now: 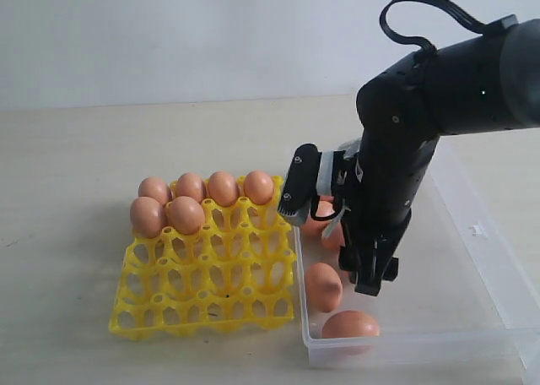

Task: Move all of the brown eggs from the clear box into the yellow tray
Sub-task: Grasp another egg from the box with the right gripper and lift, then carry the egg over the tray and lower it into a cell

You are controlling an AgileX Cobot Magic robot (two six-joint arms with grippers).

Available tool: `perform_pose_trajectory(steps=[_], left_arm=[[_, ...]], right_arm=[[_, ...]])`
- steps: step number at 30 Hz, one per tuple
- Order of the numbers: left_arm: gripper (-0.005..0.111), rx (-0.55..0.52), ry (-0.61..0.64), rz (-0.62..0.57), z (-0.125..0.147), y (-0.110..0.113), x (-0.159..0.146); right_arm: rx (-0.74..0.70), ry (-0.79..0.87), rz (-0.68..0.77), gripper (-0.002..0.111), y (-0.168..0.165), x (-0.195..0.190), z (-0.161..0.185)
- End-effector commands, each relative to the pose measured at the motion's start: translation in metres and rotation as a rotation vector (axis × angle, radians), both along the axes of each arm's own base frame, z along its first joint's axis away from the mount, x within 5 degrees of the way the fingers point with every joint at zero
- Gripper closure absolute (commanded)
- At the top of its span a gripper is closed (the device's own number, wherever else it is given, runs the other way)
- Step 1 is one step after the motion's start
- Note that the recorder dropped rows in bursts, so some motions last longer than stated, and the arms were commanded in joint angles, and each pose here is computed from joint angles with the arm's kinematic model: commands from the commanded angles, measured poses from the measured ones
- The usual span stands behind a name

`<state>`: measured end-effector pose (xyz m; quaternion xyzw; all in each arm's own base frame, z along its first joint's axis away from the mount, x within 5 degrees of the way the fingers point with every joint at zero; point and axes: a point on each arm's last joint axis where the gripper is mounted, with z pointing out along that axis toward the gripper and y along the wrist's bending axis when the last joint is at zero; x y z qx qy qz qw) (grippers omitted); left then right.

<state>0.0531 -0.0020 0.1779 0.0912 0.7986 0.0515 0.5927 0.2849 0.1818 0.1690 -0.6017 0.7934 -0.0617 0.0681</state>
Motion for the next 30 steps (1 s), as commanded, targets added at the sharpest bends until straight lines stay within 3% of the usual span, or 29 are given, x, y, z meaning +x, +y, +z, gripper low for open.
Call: perform_pose_trajectory(steps=[1,4,6,9,12,13,17,23,30], left_arm=[[0.107,-0.015,-0.02,0.001,0.003,0.0,0.0],[0.107,-0.015,-0.02,0.001,0.003,0.0,0.0],[0.107,-0.015,-0.02,0.001,0.003,0.0,0.0],[0.107,-0.015,-0.02,0.001,0.003,0.0,0.0],[0.107,-0.015,-0.02,0.001,0.003,0.0,0.0],[0.107,-0.015,-0.02,0.001,0.003,0.0,0.0],[0.107,-0.015,-0.02,0.001,0.003,0.0,0.0],[0.107,-0.015,-0.02,0.001,0.003,0.0,0.0],[0.107,-0.015,-0.02,0.001,0.003,0.0,0.0]], right_arm=[[-0.015,0.019,0.028,0.034,0.0,0.003,-0.014],[-0.017,0.024,0.047,0.034,0.003,0.006,-0.026],[-0.013,0.023,0.05,0.042,0.005,0.008,-0.033],[-0.016,0.029,0.051,0.067,0.005,0.009,-0.037],[-0.004,0.008,0.05,0.105,0.004,0.008,-0.026],[0.013,-0.013,0.034,0.107,0.004,0.008,-0.018],[0.102,-0.141,0.035,0.108,0.003,0.006,0.023],[0.58,-0.479,-0.144,0.108,0.019,0.009,0.086],[0.92,-0.556,-0.348,0.108,0.042,0.014,0.067]])
